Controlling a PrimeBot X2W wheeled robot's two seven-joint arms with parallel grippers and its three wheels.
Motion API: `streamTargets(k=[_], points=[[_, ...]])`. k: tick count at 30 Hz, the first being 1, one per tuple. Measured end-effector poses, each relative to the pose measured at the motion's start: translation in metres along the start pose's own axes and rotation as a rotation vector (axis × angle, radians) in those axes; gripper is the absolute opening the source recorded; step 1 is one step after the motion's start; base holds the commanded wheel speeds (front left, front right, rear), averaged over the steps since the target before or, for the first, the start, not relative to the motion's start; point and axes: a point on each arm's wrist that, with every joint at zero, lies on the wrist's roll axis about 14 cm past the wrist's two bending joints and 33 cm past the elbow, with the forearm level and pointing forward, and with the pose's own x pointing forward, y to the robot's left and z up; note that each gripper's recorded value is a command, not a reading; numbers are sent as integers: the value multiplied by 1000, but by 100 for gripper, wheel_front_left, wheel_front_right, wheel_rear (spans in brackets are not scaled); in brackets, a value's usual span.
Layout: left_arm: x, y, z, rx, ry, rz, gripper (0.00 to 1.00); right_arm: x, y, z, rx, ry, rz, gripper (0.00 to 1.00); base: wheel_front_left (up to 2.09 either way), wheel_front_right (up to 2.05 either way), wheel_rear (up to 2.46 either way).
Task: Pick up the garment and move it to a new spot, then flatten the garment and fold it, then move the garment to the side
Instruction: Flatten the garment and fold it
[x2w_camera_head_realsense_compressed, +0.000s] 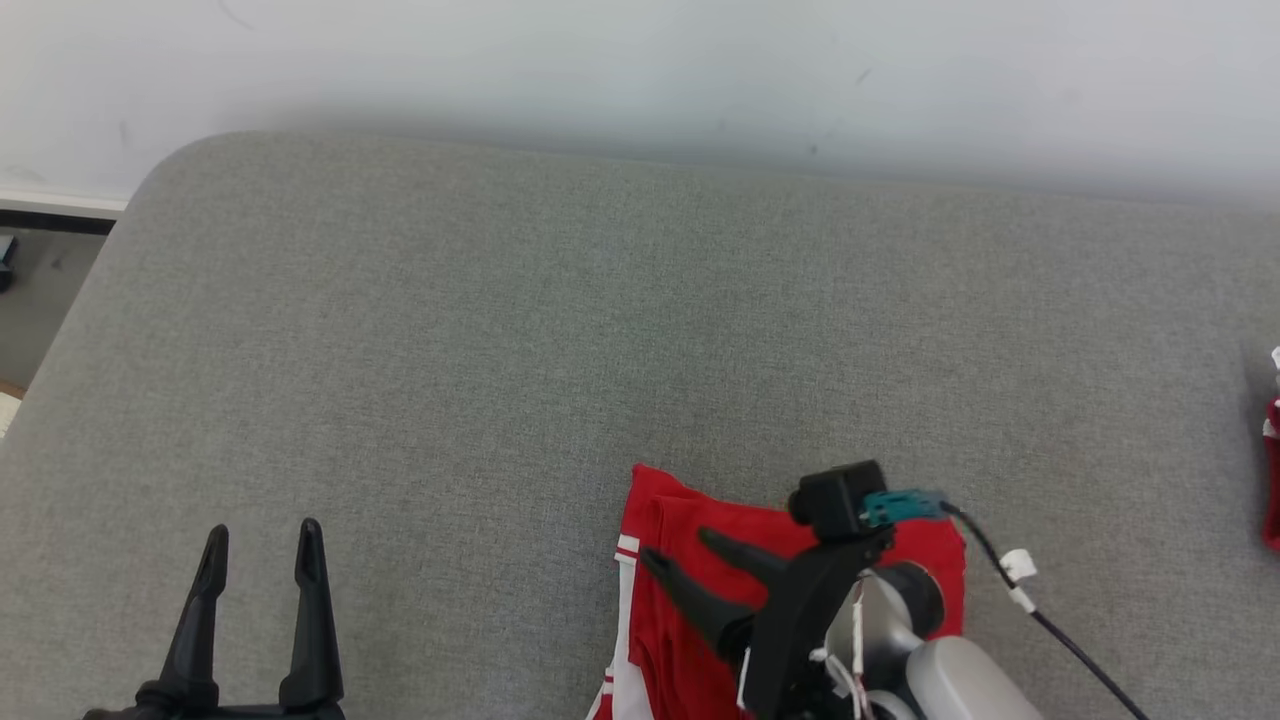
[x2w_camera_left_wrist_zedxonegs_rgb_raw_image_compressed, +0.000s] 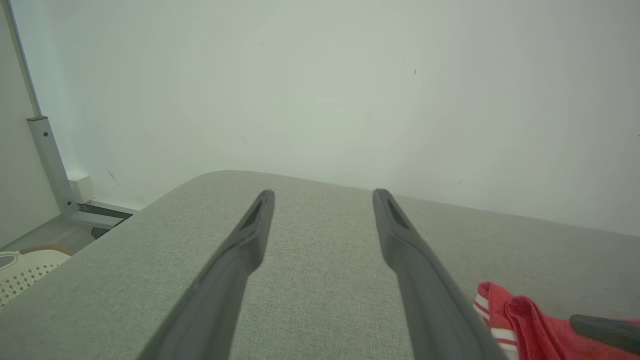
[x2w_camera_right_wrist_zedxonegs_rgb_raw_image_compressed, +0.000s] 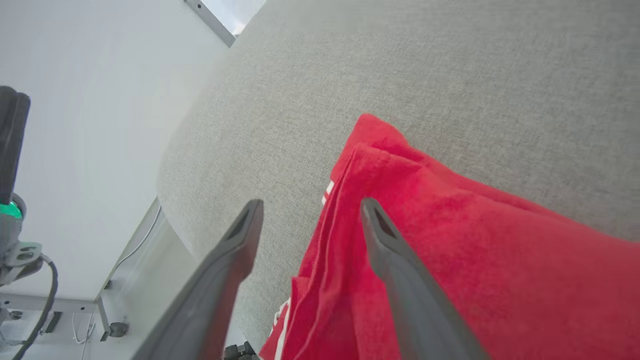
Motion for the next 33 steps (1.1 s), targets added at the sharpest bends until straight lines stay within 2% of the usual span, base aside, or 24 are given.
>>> streamTargets(k=[3, 6, 9, 14, 15, 16, 21, 28, 29, 30, 31, 33], points=[[-5, 1, 1, 2, 1, 0, 100, -13, -15, 32, 6, -124, -50, 100, 0, 0, 0], [-5, 1, 5, 4, -10, -3, 100, -31, -40, 43, -14, -176, -151, 100, 0, 0, 0], [-5, 0, 5, 3, -10, -6, 100, -54, -65, 46, -31, -200, -262, 100, 0, 0, 0], [-5, -3, 2, -1, -3, -15, 100, -70, -77, 28, -58, -143, -343, 98, 0, 0, 0], [-5, -4, 1, -3, -1, -18, 100, -70, -75, 17, -52, -108, -341, 31, 0, 0, 0], [-4, -5, 0, -4, 1, -20, 100, -70, -72, 6, -49, -70, -336, 0, 0, 0, 0], [-1, -9, -3, -10, 7, -28, 100, -59, -45, -43, -52, 111, -264, 0, 0, 0, 0], [-2, -6, -3, -20, 8, -14, 100, -44, -19, -55, -102, 182, -181, 0, 0, 0, 0], [-2, -6, -3, -21, 10, -11, 100, -43, -18, -54, -107, 183, -176, 38, 0, 0, 0], [-3, -4, -3, -19, 11, -6, 100, -42, -17, -54, -112, 183, -173, 85, 0, 0, 0], [-4, -2, -3, -18, 11, 2, 100, -41, -17, -54, -119, 184, -174, 100, 0, 0, 0], [-6, 2, -2, -20, 9, 15, 100, -40, -18, -53, -141, 186, -179, 100, 0, 0, 0]])
